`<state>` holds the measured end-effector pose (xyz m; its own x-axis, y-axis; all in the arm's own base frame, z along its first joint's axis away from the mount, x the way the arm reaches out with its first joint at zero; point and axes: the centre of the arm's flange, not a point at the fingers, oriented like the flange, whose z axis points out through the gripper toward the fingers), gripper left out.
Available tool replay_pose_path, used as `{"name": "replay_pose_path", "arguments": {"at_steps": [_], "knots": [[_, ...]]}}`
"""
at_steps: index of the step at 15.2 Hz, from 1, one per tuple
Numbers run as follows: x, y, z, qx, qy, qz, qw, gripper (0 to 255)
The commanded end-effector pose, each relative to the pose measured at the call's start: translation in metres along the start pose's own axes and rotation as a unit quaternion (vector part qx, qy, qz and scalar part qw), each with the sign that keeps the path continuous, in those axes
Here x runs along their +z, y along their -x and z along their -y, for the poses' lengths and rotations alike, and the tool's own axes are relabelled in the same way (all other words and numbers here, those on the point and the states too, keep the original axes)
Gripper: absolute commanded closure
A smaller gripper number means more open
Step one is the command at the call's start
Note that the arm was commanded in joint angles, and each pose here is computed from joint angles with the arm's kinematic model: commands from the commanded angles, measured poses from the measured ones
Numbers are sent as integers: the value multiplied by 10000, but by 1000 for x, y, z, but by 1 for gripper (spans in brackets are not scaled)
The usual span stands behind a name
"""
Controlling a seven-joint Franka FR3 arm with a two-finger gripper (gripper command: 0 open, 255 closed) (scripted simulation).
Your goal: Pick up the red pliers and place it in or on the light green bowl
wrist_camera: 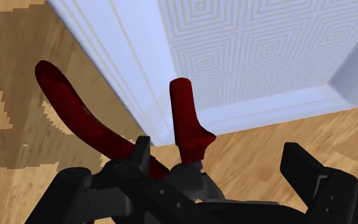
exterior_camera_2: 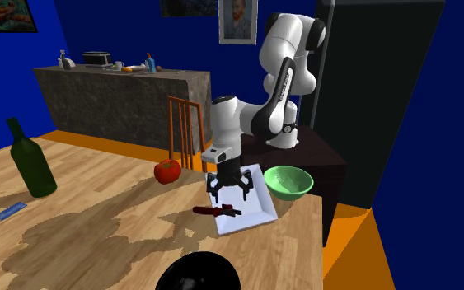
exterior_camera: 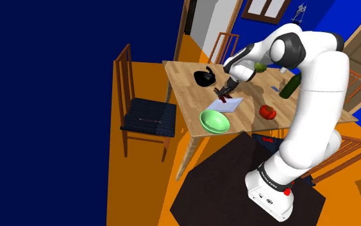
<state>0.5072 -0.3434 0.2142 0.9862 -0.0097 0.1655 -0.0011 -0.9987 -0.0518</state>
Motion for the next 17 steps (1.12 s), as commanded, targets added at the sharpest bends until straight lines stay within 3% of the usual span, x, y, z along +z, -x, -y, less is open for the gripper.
{"name": "replay_pose_path", "arguments": {"at_steps": [1, 5, 13, 14, 17], "knots": [[12, -1, -1, -2, -2, -4, 10000, 0], [31, -1, -1, -2, -2, -4, 10000, 0], [31, -1, -1, -2, -2, -4, 10000, 0], [31, -1, -1, -2, -2, -4, 10000, 255], [31, -1, -1, -2, -2, -4, 10000, 255]]}}
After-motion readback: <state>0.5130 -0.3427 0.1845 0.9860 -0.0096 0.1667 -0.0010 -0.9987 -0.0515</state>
